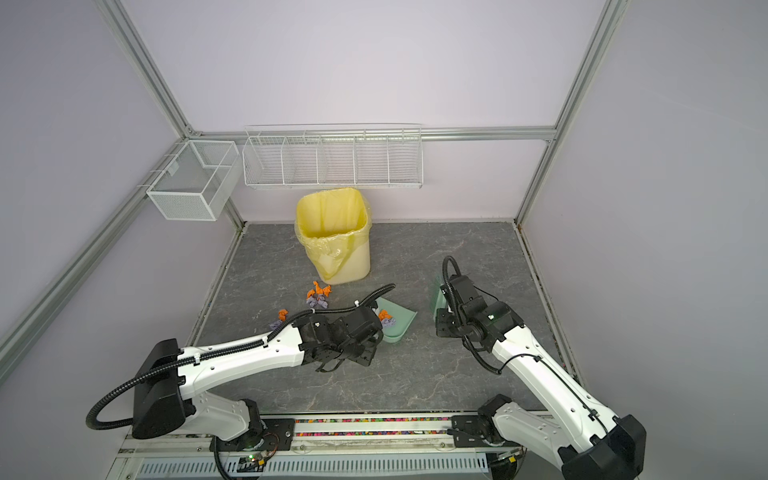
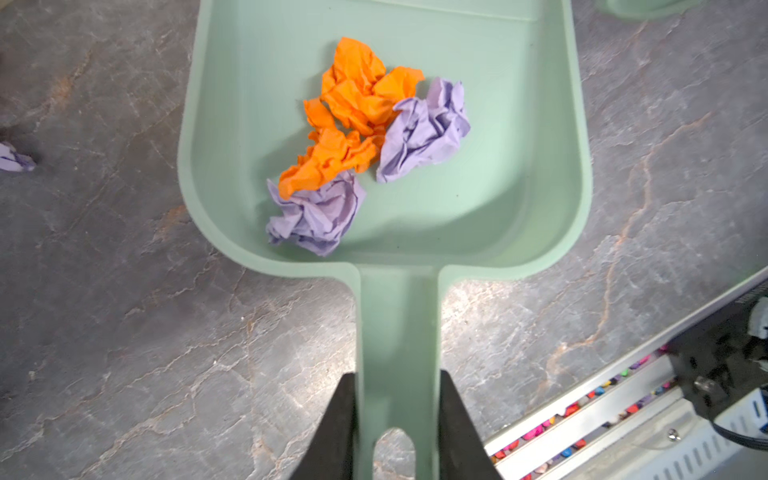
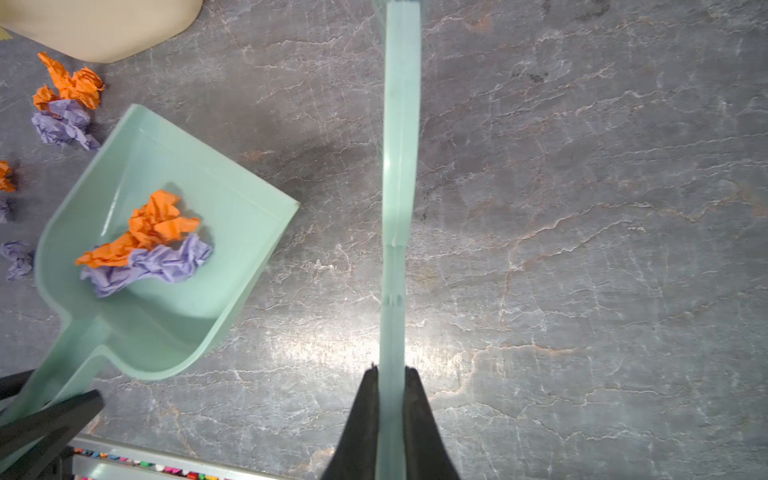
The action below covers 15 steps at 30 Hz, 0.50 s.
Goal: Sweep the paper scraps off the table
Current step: 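Lift the loaded dustpan and carry it toward the yellow bin with the left gripper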
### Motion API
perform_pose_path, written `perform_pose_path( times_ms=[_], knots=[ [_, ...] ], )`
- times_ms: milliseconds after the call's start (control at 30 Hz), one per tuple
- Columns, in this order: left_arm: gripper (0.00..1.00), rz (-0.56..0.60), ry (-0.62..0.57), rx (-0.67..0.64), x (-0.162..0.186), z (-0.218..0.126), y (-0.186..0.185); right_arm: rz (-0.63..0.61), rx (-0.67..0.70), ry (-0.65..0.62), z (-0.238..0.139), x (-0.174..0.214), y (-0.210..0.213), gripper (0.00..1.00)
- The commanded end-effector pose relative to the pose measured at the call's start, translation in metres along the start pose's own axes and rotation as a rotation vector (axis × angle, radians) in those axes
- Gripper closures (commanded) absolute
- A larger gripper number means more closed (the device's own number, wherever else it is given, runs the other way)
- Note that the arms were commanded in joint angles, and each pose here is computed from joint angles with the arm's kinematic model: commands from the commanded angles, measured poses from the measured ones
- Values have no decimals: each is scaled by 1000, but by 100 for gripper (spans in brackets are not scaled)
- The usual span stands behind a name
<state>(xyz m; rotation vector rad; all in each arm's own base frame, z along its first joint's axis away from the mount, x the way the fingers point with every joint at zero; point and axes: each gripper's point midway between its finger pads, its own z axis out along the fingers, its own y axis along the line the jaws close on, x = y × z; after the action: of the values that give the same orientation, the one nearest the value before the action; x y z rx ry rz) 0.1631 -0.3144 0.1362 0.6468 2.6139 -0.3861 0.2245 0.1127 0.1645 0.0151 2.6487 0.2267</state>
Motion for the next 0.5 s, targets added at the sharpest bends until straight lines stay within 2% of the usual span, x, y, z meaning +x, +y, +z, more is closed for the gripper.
perform_pose_path(
  times_ms=[0,467],
  knots=[
    [100,10,-31,14,-13,-21,-2,5,40,-14,0,2,-13,93],
    [100,-2,-121,66,-55,-57,-15,1,-13,-27,10,8,-10,93]
  ],
)
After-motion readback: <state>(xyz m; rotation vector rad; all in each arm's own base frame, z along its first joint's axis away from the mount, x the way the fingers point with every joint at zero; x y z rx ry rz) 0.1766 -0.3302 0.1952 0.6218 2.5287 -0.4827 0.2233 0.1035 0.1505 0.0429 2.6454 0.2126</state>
